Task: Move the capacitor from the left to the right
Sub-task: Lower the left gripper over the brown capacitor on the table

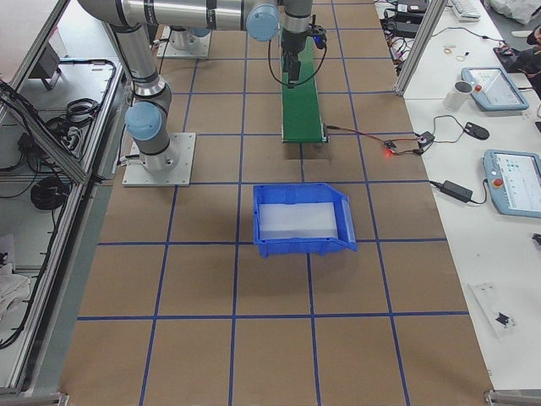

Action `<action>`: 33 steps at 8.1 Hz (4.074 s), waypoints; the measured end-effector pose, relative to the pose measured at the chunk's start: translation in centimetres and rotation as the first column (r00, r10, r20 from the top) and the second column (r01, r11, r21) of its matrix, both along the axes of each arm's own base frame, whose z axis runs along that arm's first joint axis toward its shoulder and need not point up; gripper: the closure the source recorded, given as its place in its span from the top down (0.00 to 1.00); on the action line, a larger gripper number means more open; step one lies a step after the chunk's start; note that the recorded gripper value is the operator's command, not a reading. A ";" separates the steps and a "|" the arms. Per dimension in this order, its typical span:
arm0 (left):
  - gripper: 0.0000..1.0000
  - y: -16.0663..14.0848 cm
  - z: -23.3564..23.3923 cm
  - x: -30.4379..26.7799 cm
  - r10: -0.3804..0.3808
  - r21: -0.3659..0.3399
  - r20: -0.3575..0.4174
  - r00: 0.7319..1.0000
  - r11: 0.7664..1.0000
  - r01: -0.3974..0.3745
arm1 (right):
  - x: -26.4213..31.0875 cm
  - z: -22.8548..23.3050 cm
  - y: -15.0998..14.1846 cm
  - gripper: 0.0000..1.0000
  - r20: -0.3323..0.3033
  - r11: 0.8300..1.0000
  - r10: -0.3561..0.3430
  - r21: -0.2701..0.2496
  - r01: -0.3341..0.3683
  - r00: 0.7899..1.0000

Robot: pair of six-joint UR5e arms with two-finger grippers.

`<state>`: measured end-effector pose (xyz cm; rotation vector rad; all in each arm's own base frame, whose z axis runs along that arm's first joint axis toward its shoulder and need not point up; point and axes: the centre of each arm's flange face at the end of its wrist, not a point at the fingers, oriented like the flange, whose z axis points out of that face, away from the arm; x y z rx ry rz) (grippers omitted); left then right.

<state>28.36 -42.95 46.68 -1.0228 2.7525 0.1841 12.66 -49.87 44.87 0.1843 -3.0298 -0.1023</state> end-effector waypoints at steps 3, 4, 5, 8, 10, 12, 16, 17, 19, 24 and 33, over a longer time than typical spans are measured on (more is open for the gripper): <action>1.00 0.7 -3.8 2.6 -0.034 0.040 -0.052 0.998 0.999 0.036 | 0.0 0.0 0.0 1.00 -0.001 1.000 0.000 0.002 0.000 1.000; 1.00 0.8 -4.6 3.2 -0.106 0.058 -0.073 0.992 0.992 0.110 | 0.0 0.0 0.0 1.00 -0.001 1.000 0.000 0.002 0.000 1.000; 1.00 1.5 -5.2 4.3 -0.186 0.082 -0.097 0.978 0.978 0.194 | 0.0 0.0 0.0 1.00 -0.001 1.000 0.000 0.002 0.000 1.000; 1.00 2.9 -7.0 7.9 -0.410 0.107 -0.162 0.898 0.897 0.429 | 0.0 0.0 0.0 1.00 0.000 1.000 0.000 0.001 0.000 1.000; 1.00 4.0 -9.0 10.9 -0.470 0.099 -0.188 0.862 0.865 0.493 | 0.0 0.0 0.0 1.00 0.001 1.000 0.000 0.002 0.000 1.000; 1.00 4.7 -11.8 13.8 -0.517 0.087 -0.162 0.840 0.841 0.534 | 0.0 -0.1 0.0 1.00 0.002 1.000 0.000 0.002 0.000 1.000; 0.89 3.2 -15.7 15.6 -0.594 -0.047 -0.072 0.801 0.805 0.592 | 0.0 -0.1 0.0 1.00 0.004 1.000 0.000 0.003 0.000 1.000; 0.92 3.1 -16.7 15.7 -0.606 -0.066 -0.084 0.791 0.796 0.602 | 0.0 -0.1 0.0 1.00 0.004 1.000 0.000 0.003 0.000 1.000; 0.95 3.9 -18.9 16.2 -0.632 -0.104 -0.123 0.765 0.775 0.624 | 0.0 -0.1 0.0 1.00 0.004 1.000 0.000 0.002 0.000 1.000; 0.95 7.2 -23.5 18.7 -0.642 -0.115 -0.148 0.752 0.766 0.632 | 0.0 -0.1 0.0 1.00 -0.001 1.000 -0.001 0.004 0.001 1.000; 0.91 6.2 -27.5 20.3 -0.650 -0.168 -0.076 0.756 0.756 0.633 | 0.1 -0.1 0.0 1.00 0.005 1.000 0.018 0.001 -0.018 1.000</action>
